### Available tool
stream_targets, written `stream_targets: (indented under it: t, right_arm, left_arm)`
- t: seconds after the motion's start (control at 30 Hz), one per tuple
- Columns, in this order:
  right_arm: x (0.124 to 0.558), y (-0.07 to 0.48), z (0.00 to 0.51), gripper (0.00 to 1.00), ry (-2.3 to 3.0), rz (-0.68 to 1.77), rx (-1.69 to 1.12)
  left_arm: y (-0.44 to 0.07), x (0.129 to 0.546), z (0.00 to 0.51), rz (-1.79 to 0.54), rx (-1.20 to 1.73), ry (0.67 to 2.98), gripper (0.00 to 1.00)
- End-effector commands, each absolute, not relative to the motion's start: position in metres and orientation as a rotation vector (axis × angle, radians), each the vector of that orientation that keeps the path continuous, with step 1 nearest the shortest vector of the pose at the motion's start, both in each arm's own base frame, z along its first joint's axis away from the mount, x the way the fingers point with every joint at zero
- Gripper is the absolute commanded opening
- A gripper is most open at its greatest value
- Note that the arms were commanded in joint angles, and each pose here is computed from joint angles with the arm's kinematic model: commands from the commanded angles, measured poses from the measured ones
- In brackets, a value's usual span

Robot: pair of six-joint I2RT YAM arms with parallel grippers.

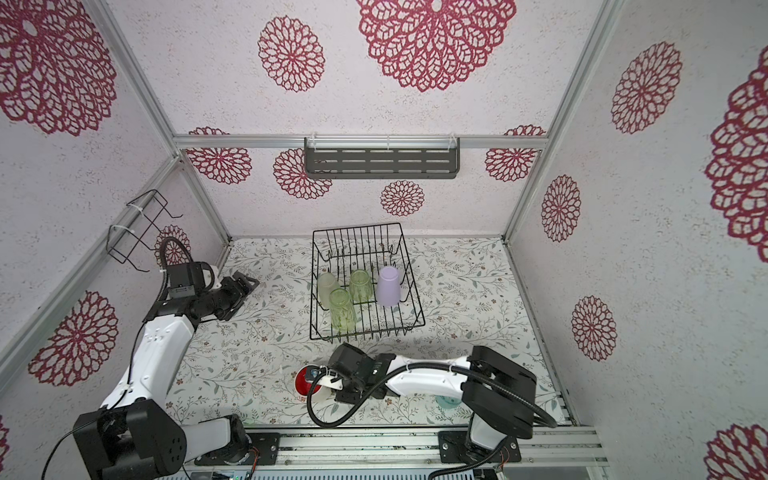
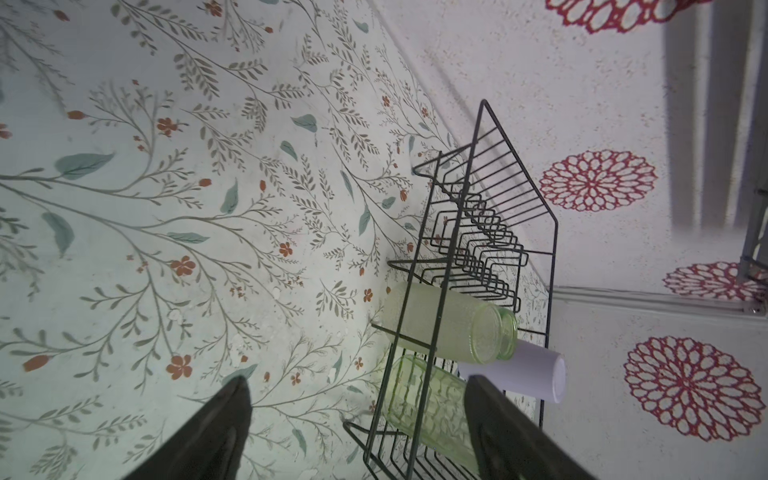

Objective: Load the cups into the dish rack
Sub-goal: 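Lower the right gripper onto the white mug rim and grasp it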

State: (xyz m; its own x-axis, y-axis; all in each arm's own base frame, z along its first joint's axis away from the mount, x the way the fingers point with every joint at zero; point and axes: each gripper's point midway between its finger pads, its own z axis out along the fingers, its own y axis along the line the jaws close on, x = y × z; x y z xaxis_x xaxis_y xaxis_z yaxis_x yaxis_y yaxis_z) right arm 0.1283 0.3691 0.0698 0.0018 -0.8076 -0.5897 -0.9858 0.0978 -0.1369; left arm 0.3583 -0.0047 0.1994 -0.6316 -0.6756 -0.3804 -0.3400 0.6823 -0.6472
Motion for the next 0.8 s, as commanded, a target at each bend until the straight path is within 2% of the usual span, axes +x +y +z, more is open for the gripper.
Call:
stream_targets:
  t: [0.0,0.2,0.37,0.5,0.77]
  right_arm:
    - [0.145,0.327,0.06,0.14,1.963,0.291,-1.68]
    - [0.154,0.303,0.062,0.19,1.959,0.257,-1.594]
    - [0.16,0.303,0.061,0.22,1.973,0.286,-1.547]
    - [0.155,0.306,0.057,0.27,1.969,0.327,-1.569]
    - [0.152,0.31,0.064,0.38,1.937,0.403,-1.594]
  left_arm:
    - [-0.033,0.362,0.222,-0.744,-0.638,2.278,0.84]
    - [-0.055,0.353,0.227,-0.745,-0.548,2.317,0.83]
    - [-0.097,0.336,0.228,-0.763,-0.356,2.375,0.82]
    - [-0.124,0.312,0.219,-0.807,-0.227,2.445,0.82]
    - [-0.142,0.257,0.197,-0.853,-0.098,2.586,0.8]
